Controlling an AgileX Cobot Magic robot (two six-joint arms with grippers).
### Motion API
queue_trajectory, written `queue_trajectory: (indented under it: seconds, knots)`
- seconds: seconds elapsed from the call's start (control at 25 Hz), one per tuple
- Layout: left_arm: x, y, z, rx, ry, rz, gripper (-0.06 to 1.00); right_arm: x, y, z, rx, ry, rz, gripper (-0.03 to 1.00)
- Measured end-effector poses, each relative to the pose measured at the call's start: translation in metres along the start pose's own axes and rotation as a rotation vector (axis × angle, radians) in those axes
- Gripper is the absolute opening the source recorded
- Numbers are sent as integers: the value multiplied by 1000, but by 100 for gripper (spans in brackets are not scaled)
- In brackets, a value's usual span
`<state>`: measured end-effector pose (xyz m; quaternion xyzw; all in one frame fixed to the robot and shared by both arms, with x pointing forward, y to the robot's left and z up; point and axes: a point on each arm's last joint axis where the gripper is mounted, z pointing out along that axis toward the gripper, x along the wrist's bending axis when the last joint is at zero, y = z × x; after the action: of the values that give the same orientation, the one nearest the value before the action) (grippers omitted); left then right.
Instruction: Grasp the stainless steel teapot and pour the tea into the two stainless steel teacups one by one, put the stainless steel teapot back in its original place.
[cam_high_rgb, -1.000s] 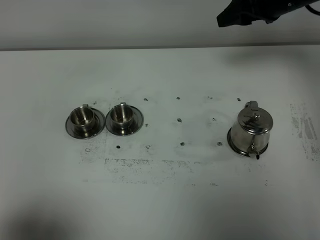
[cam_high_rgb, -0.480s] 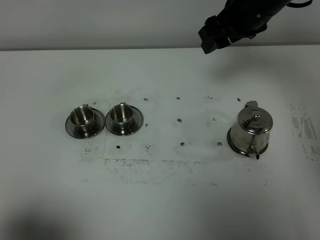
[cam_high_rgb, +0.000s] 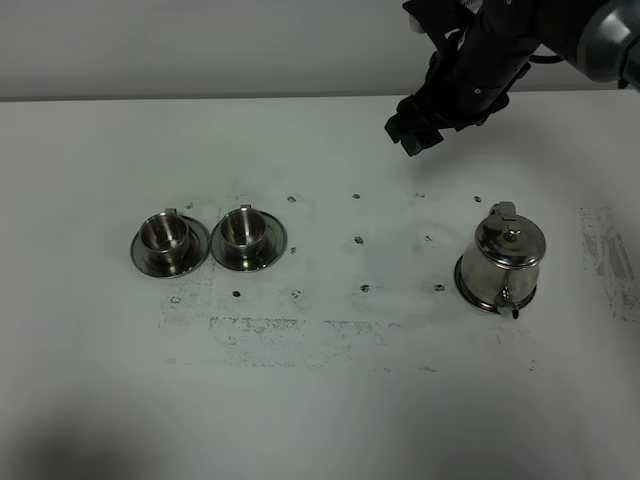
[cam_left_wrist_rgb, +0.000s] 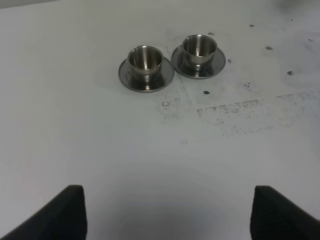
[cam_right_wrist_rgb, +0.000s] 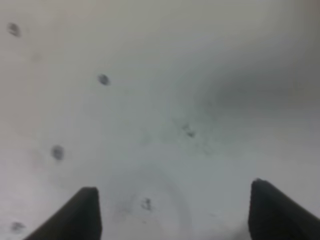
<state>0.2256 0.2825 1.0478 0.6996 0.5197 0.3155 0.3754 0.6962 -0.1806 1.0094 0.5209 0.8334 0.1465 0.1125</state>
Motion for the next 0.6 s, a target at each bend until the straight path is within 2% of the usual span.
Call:
queue_trajectory:
  seconds: [0.28, 0.6]
  knots:
    - [0, 0, 0, 0, 0, 0, 65, -19, -12, 28, 105, -85, 21, 59]
    - [0, 0, 0, 0, 0, 0, 65, -29, -22, 38, 193, -93, 85, 59]
